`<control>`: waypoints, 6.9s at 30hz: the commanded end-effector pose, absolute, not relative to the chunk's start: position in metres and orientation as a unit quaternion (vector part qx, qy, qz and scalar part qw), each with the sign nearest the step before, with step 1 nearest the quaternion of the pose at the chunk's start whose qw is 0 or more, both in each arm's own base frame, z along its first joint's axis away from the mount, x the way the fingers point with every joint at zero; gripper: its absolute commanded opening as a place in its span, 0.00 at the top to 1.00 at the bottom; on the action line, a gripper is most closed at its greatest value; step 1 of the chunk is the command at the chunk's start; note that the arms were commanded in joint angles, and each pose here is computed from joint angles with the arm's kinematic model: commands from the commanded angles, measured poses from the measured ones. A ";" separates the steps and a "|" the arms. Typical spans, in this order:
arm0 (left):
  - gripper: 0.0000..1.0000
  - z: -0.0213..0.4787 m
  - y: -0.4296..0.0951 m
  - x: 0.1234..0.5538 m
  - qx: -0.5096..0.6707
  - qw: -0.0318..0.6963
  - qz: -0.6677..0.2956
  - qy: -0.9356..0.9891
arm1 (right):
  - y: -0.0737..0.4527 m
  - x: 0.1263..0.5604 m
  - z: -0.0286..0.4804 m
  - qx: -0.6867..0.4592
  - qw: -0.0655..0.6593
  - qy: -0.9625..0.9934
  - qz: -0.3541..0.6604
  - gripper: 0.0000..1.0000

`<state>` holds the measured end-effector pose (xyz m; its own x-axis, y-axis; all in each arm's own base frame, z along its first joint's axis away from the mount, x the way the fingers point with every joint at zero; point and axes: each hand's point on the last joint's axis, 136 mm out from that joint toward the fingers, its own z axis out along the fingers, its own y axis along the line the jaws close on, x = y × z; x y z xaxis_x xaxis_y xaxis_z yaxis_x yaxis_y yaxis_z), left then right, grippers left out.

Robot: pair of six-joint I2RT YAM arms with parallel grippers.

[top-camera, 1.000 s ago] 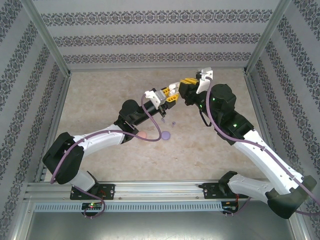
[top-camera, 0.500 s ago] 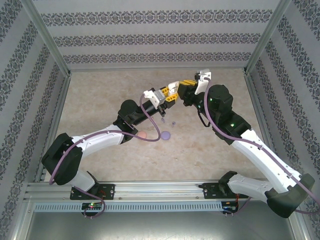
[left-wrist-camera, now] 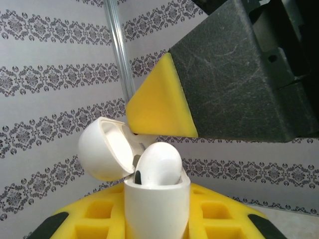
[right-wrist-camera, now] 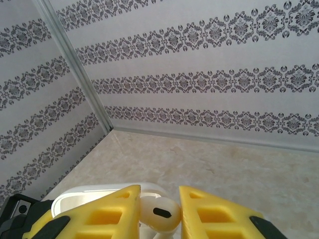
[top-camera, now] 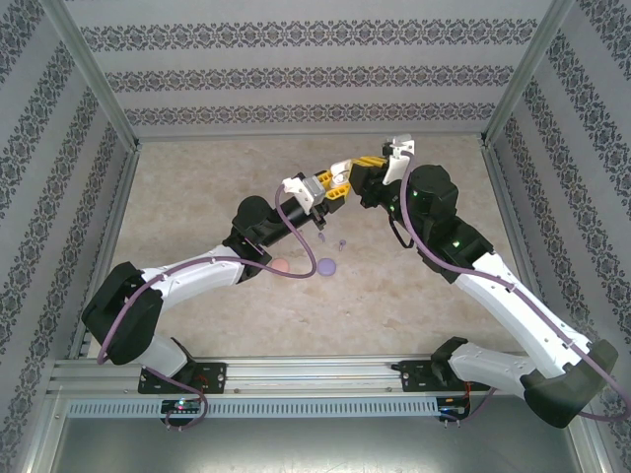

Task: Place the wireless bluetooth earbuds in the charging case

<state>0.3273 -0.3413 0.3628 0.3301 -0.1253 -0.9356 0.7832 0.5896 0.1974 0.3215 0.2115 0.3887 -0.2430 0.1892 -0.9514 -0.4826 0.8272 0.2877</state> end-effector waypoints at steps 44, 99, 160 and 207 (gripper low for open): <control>1.00 0.415 -0.329 0.310 0.316 0.782 -0.325 0.428 | 0.231 0.295 0.332 -0.238 0.558 0.769 0.204 0.61; 1.00 0.368 -0.343 0.284 0.380 0.713 -0.401 0.431 | 0.163 0.346 0.408 -0.004 0.484 0.828 0.282 0.83; 1.00 0.345 -0.368 0.315 0.386 0.661 -0.450 0.460 | 0.169 0.322 0.381 -0.013 0.408 0.864 0.294 0.94; 1.00 0.288 -0.386 0.367 0.331 0.603 -0.445 0.574 | 0.080 0.316 0.345 0.157 0.442 0.852 0.235 0.61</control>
<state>0.3445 -0.3837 0.3050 0.0500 -0.1680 -0.9845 0.9401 0.3407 -0.0103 0.3128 0.0938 0.3608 -0.5886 0.4012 -0.7018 -0.0244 0.8589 0.5115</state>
